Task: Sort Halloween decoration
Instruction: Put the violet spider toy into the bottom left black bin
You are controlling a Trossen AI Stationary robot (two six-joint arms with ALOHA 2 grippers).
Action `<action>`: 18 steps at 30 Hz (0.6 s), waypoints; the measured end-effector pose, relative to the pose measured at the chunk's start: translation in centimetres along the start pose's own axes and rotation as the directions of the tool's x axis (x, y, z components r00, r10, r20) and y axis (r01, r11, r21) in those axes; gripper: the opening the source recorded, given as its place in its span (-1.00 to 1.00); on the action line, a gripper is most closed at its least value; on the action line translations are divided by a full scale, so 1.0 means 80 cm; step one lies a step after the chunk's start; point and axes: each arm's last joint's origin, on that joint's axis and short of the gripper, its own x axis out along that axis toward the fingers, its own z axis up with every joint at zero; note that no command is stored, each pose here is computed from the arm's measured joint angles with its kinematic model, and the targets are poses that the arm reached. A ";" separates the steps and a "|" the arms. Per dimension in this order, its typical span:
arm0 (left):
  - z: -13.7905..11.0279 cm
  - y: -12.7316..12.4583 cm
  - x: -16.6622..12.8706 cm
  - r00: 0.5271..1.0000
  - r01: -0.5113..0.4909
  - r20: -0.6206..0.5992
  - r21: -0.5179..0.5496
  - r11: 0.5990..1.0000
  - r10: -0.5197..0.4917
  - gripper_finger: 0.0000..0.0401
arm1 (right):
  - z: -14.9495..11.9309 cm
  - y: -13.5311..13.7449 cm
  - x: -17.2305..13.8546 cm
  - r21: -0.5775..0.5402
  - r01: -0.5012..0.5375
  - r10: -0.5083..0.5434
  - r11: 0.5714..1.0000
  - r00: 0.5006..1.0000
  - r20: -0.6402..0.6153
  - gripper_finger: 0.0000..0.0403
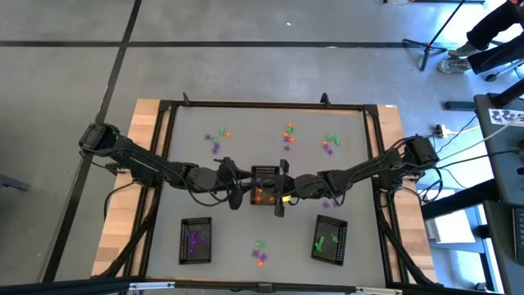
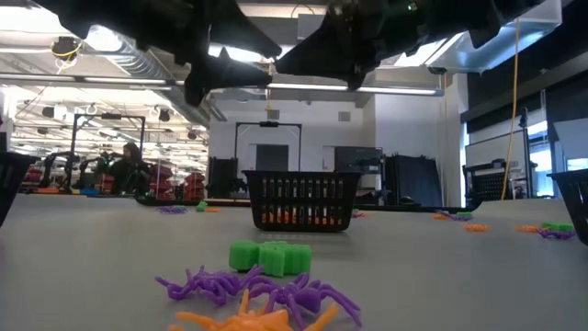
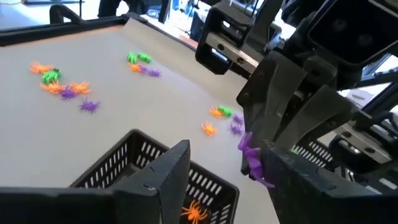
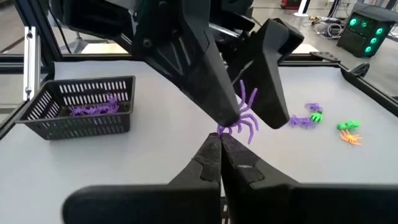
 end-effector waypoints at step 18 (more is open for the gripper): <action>-0.002 0.000 0.000 1.000 0.017 -0.027 0.013 1.000 -0.016 -0.61 | 0.002 0.000 0.000 0.004 -0.002 0.002 1.000 1.000 0.013 -1.00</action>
